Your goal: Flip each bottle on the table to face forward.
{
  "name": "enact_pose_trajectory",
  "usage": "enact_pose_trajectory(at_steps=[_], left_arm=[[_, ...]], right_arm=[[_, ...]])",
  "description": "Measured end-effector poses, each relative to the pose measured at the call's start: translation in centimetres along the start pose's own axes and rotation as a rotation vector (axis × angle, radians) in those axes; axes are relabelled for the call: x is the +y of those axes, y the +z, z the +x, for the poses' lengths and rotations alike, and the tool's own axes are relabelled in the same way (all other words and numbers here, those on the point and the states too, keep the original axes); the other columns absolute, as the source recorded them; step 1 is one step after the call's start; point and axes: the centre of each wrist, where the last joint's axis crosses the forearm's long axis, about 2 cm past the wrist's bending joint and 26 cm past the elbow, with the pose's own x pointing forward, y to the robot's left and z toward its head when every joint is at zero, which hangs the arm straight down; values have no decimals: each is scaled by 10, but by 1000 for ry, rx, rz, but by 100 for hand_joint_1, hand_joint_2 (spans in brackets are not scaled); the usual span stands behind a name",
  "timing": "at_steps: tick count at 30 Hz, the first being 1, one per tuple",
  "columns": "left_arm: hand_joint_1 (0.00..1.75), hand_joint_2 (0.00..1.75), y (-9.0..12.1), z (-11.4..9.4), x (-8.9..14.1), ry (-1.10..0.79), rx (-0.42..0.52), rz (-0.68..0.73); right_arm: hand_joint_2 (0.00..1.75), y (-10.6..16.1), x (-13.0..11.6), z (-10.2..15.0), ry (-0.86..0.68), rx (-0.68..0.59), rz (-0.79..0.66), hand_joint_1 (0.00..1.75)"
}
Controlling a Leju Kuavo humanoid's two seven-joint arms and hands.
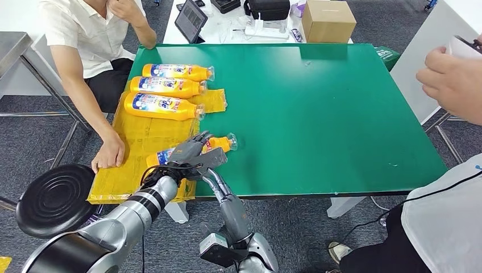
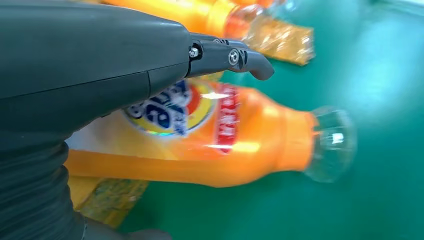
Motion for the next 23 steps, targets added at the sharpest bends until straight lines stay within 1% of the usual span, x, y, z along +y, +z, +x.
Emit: enact_pose_trajectory(at_steps=[3, 5, 7, 12, 14, 17, 21, 23], left_arm=[[0, 175, 0, 7, -3, 62, -66, 79], [0, 175, 1, 11, -6, 151, -101, 135], [0, 175, 3, 15, -9, 289, -125, 174], [0, 175, 7, 16, -12, 779, -129, 186], [0, 175, 8, 15, -10, 892, -130, 193], [0, 175, 10, 13, -8, 997, -141, 208], [0, 175, 15, 14, -9, 1074, -169, 235], [0, 175, 18, 15, -11, 1087, -184, 243]], right_arm=[[175, 0, -1, 0, 13, -4, -13, 0], [175, 1, -1, 0, 18, -4, -24, 0], [175, 2, -2, 0, 15, 0, -37, 0], [175, 3, -3, 8, -1, -29, -59, 0], [175, 3, -4, 11, -5, -44, -59, 0], [175, 1, -4, 15, -11, -68, -60, 0], [0, 1, -6, 20, -34, -87, -65, 0], [0, 2, -7, 22, -50, -88, -76, 0]])
